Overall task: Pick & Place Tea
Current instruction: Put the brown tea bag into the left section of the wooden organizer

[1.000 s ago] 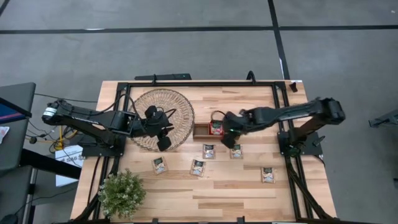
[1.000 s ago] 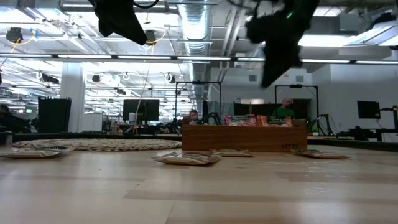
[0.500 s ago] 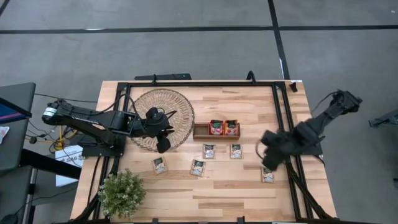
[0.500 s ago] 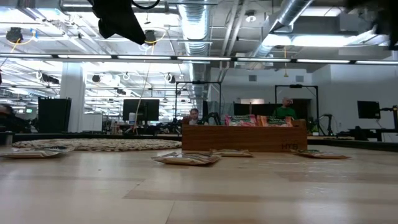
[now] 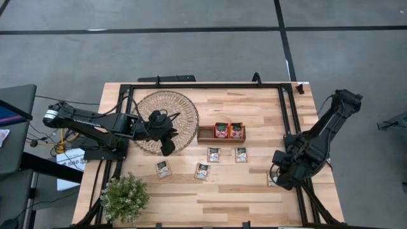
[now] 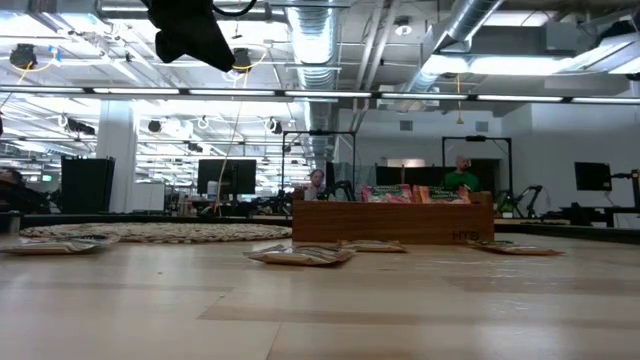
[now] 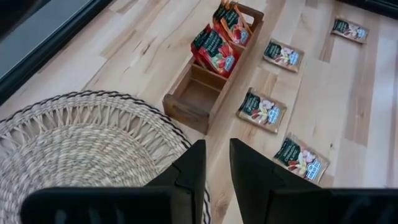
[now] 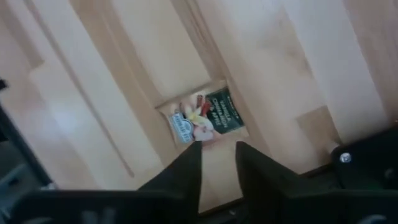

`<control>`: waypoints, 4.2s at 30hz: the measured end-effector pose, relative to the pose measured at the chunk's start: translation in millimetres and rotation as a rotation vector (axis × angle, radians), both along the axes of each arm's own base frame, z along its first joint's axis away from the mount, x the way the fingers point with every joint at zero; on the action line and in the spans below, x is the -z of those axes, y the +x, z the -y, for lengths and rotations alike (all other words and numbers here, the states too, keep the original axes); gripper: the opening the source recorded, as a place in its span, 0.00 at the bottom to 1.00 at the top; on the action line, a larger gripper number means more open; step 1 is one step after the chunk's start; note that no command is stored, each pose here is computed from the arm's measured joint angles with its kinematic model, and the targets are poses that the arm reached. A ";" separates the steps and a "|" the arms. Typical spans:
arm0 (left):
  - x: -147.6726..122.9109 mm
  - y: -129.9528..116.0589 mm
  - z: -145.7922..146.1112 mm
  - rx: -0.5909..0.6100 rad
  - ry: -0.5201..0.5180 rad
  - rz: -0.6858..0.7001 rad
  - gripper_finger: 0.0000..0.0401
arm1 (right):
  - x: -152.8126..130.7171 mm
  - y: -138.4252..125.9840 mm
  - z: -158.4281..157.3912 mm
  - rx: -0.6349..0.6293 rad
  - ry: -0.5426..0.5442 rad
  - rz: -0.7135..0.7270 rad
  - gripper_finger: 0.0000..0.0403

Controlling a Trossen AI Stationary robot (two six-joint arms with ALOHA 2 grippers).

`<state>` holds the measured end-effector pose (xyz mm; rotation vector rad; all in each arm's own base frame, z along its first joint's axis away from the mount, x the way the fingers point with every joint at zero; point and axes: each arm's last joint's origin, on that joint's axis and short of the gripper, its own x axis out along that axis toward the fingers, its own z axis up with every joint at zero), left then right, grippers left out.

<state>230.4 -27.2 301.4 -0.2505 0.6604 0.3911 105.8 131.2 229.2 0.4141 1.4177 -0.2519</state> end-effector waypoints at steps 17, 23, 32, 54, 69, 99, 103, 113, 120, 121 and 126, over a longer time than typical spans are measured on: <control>8.1 6.3 1.1 -0.053 -0.053 -0.018 0.16 | 60.0 8.6 10.5 0.116 0.059 -0.114 0.33; 17.3 15.0 2.5 -0.054 -0.045 -0.055 0.16 | 60.8 11.1 13.2 0.138 0.071 -0.127 0.35; 25.4 20.5 3.6 -0.052 -0.039 -0.093 0.16 | 79.5 7.6 15.9 0.211 0.123 -0.141 0.35; 25.4 20.4 2.5 -0.057 -0.035 -0.094 0.16 | 98.5 4.9 29.2 0.317 0.141 -0.181 0.21; 25.3 20.4 2.4 -0.057 -0.035 -0.094 0.16 | 95.7 6.2 28.3 0.314 0.162 -0.156 0.14; 24.8 20.6 2.5 -0.033 -0.013 -0.097 0.16 | 106.8 42.9 4.5 0.322 0.028 -0.332 0.32; 24.8 20.6 2.5 -0.034 -0.013 -0.097 0.16 | 107.3 43.2 4.3 0.350 0.028 -0.334 0.28; 24.8 20.6 2.5 -0.031 -0.010 -0.098 0.16 | 107.5 42.2 5.6 0.402 0.015 -0.344 0.09; 24.8 20.7 2.5 -0.031 -0.010 -0.098 0.16 | 107.4 41.5 6.2 0.405 0.006 -0.350 0.01; 24.7 20.9 2.5 -0.031 -0.011 -0.094 0.16 | 107.4 41.4 6.5 0.406 0.005 -0.351 0.01; 20.3 25.9 3.8 -0.007 -0.023 -0.031 0.16 | 101.6 43.2 8.8 0.395 -0.016 -0.319 0.00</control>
